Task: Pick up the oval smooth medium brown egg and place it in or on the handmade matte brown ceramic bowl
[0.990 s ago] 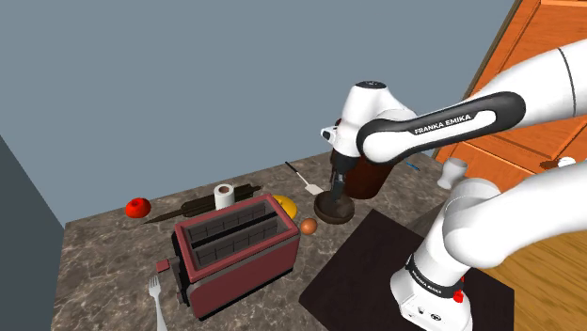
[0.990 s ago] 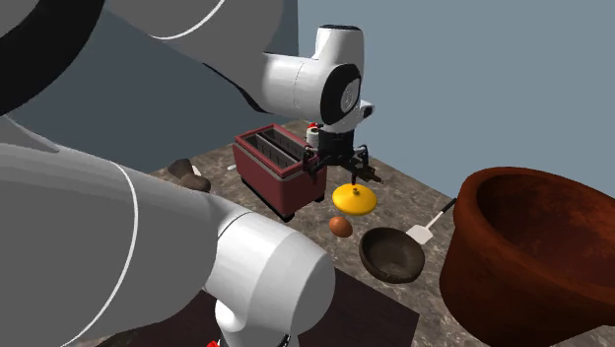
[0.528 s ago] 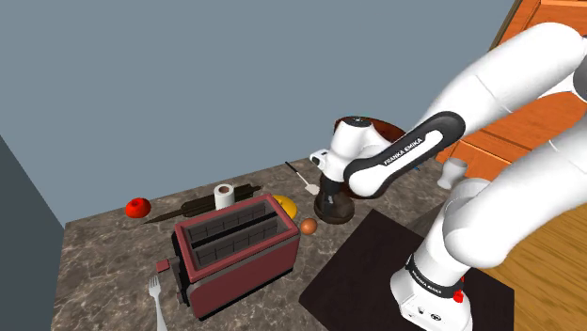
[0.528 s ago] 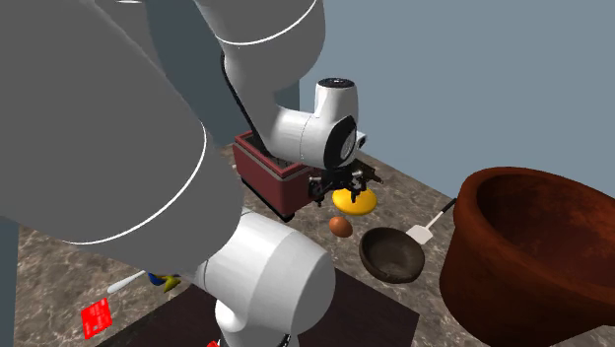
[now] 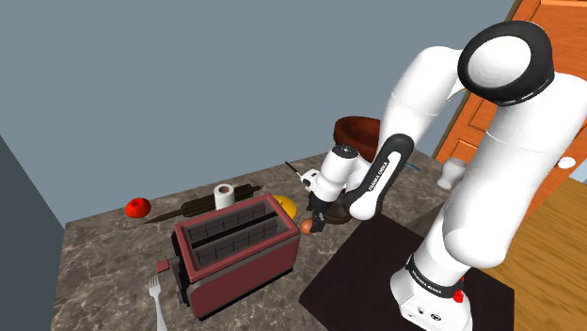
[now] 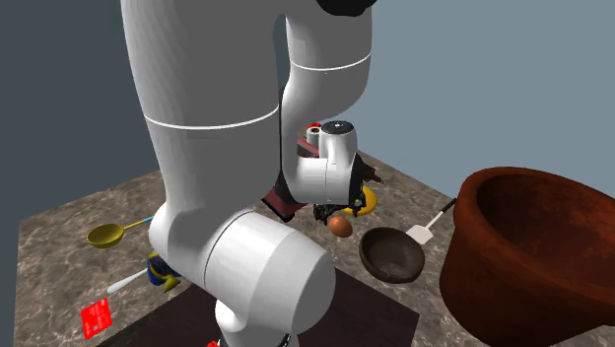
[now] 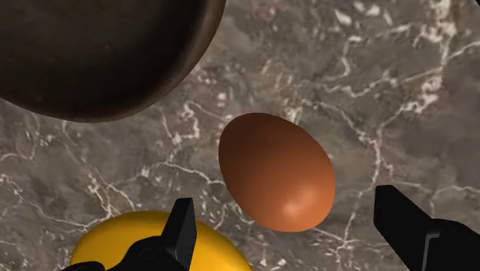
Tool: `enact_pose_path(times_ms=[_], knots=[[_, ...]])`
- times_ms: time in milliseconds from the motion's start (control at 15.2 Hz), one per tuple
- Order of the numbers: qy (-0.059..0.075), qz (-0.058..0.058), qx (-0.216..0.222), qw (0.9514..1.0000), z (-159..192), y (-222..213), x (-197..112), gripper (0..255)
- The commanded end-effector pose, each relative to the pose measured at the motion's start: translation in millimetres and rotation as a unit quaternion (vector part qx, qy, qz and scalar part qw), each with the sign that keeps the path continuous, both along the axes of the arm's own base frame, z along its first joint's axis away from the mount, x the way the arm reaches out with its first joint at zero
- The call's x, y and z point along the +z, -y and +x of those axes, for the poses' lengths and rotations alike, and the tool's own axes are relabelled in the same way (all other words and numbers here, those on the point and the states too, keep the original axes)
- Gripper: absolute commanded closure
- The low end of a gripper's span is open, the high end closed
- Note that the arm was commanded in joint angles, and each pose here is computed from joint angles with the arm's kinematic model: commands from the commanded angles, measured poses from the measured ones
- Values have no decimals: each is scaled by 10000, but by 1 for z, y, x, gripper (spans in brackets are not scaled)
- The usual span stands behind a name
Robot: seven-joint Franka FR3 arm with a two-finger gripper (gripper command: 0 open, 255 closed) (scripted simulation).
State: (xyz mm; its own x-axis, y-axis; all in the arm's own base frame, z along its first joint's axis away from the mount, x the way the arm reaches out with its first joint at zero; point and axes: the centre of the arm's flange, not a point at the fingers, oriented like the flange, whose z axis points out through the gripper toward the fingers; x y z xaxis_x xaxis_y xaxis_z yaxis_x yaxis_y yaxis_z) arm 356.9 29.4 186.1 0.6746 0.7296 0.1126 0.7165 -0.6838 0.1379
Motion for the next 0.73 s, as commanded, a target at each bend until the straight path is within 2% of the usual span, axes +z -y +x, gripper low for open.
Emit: enact_pose_path(times_ms=[0,330,660], knots=[[10,4,48,10000,1,1,-13,0],[10,4,48,10000,5,1,-36,0],[10,4,48,10000,5,1,-36,0]])
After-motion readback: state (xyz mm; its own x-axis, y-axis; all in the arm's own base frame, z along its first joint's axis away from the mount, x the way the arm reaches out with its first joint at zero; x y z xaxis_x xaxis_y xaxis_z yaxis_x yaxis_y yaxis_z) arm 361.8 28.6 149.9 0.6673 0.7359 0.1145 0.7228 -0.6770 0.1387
